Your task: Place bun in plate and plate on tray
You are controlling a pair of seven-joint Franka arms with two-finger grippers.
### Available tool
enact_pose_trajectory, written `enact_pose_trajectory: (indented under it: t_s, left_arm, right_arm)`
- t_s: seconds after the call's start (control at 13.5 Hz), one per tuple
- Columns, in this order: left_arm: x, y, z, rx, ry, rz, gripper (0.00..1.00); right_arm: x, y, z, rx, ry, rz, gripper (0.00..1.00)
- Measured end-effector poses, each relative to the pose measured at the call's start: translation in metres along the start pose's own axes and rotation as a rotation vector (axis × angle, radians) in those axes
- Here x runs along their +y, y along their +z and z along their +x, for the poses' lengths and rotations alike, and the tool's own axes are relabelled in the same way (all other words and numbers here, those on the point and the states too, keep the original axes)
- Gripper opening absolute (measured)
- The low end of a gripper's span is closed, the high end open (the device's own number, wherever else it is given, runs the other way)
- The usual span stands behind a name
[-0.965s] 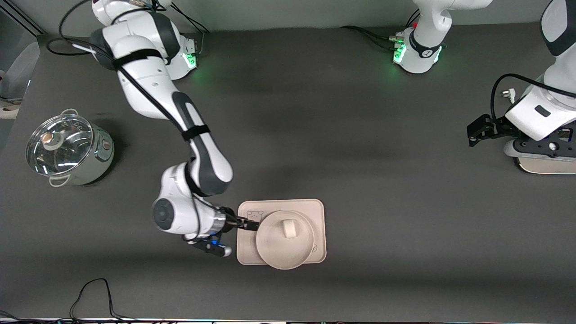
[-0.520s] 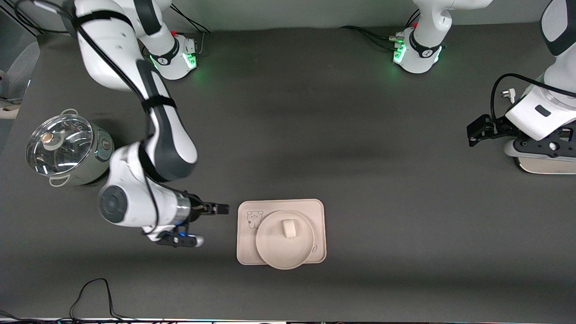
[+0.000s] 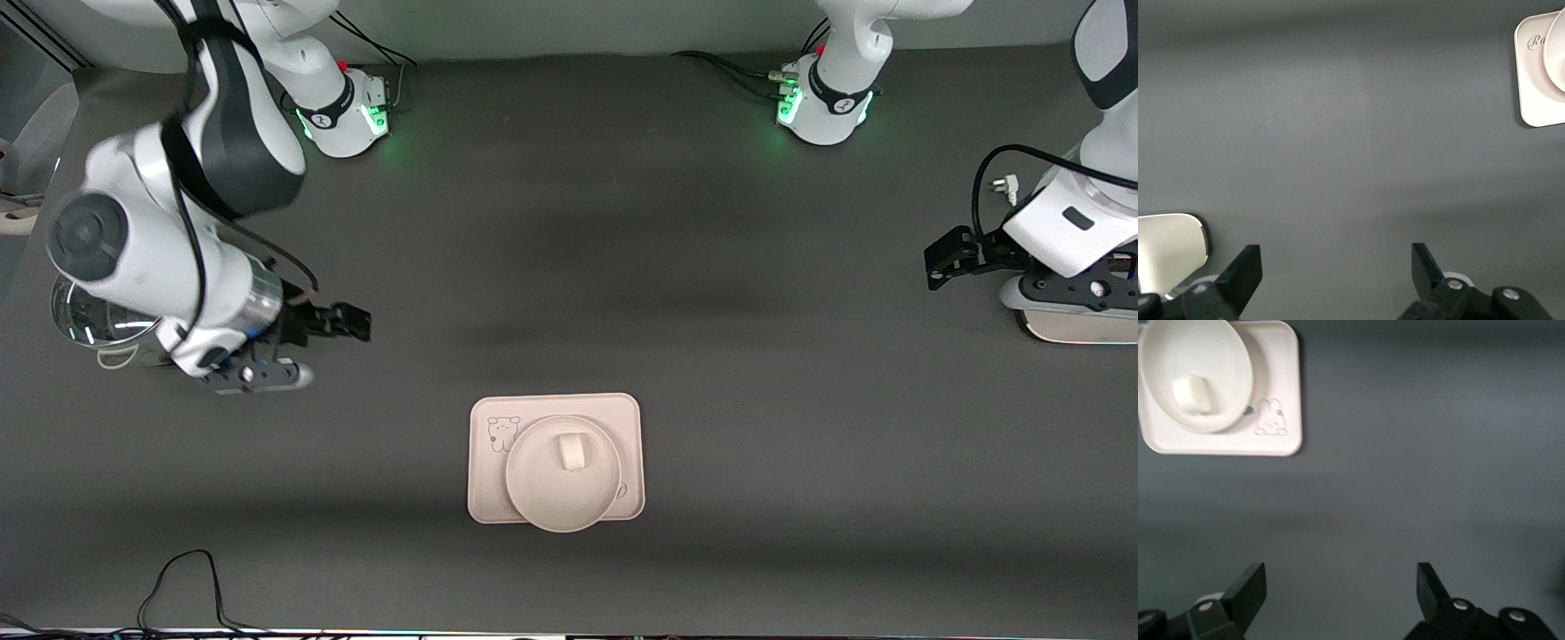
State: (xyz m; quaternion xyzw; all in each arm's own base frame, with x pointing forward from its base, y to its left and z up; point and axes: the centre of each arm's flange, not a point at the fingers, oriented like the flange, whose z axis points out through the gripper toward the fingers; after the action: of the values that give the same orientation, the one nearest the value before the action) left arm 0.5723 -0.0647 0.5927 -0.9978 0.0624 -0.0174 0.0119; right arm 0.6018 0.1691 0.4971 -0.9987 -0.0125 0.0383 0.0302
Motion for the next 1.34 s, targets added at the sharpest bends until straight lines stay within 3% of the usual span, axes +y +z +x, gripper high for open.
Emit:
enact_pose_trajectory:
  t_s: [0.15,0.74,1.04,1.34]
  left_arm:
    - [0.000,0.000,0.000,0.000,0.000,-0.001,1.00]
    - [0.002,0.000,0.000,0.002,0.002,-0.003,1.00]
    - [0.002,0.000,0.001,0.008,0.002,-0.003,1.00]
    - [0.003,-0.001,0.002,0.016,0.004,-0.004,1.00]
  right_arm:
    - [0.007,-0.021,-0.012,0.029,-0.013,-0.037,1.00]
    - [0.045,-0.057,-0.020,0.082,0.037,-0.033,1.00]
    - [0.098,-0.087,-0.039,0.070,0.099,-0.010,1.00]
    - [0.116,-0.098,-0.066,0.076,0.052,-0.008,1.00]
